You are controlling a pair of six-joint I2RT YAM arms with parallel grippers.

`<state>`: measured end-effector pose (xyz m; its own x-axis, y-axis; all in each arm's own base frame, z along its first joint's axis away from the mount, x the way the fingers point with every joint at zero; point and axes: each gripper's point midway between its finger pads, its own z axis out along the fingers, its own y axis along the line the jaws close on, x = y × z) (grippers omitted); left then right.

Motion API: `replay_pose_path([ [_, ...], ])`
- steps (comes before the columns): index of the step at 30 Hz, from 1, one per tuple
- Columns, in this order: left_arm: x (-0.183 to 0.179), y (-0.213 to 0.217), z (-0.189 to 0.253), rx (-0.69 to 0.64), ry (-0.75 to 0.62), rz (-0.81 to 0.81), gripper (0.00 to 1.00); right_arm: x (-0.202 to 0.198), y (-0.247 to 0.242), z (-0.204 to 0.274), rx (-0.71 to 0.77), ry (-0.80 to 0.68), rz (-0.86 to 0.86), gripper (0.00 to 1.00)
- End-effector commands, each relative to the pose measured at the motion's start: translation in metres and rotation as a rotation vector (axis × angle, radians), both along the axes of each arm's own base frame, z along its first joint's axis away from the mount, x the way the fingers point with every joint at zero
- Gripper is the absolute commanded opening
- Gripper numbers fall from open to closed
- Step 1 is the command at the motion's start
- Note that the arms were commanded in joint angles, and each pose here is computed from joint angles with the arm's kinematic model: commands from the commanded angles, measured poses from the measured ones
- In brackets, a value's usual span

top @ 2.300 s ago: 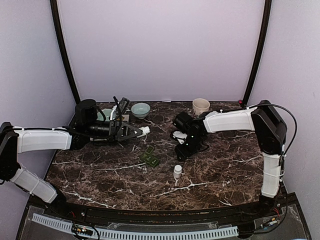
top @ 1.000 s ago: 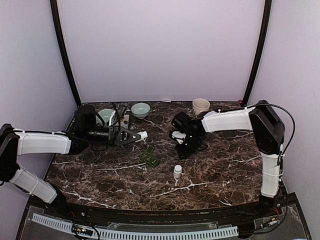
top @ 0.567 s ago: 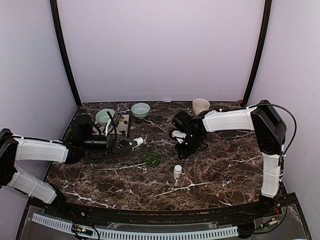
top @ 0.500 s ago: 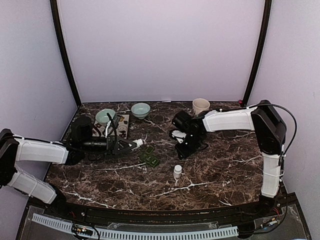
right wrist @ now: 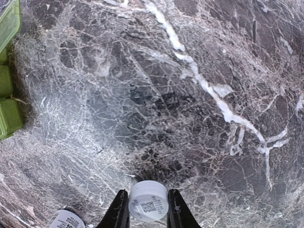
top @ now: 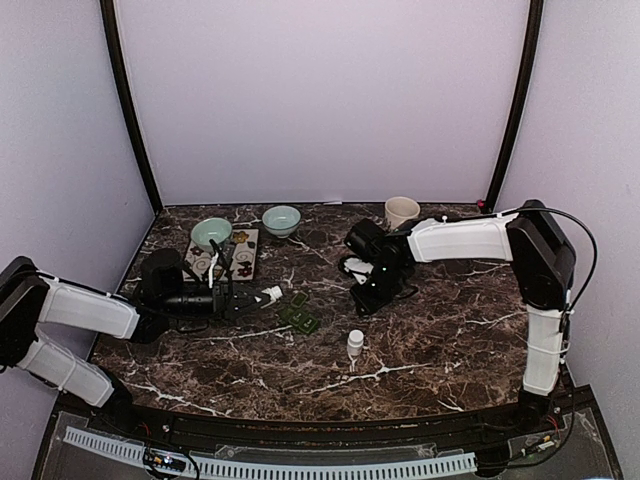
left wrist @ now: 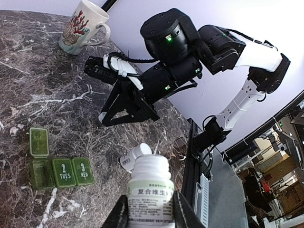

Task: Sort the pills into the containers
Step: Pour the pill into the compartment of the pill container.

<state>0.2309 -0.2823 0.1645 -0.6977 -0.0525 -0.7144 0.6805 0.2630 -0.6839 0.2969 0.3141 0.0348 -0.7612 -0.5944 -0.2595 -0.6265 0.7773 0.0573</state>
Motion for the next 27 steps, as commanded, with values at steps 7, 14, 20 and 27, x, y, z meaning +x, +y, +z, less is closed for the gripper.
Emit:
replay_pose_path([
  [7, 0.008, 0.002, -0.019, 0.008, -0.016, 0.034, 0.00, 0.005, 0.006, 0.026, 0.035, -0.052, -0.010, 0.01],
  [14, 0.017, -0.001, -0.029, 0.024, -0.008, 0.041, 0.00, 0.005, 0.006, 0.027, 0.041, -0.051, -0.014, 0.01],
  [20, 0.028, -0.001, -0.039, 0.041, 0.001, 0.082, 0.00, 0.005, 0.007, 0.027, 0.046, -0.052, -0.013, 0.01],
  [27, 0.038, -0.002, -0.047, 0.056, 0.011, 0.101, 0.00, 0.006, 0.008, 0.025, 0.048, -0.050, -0.012, 0.01],
])
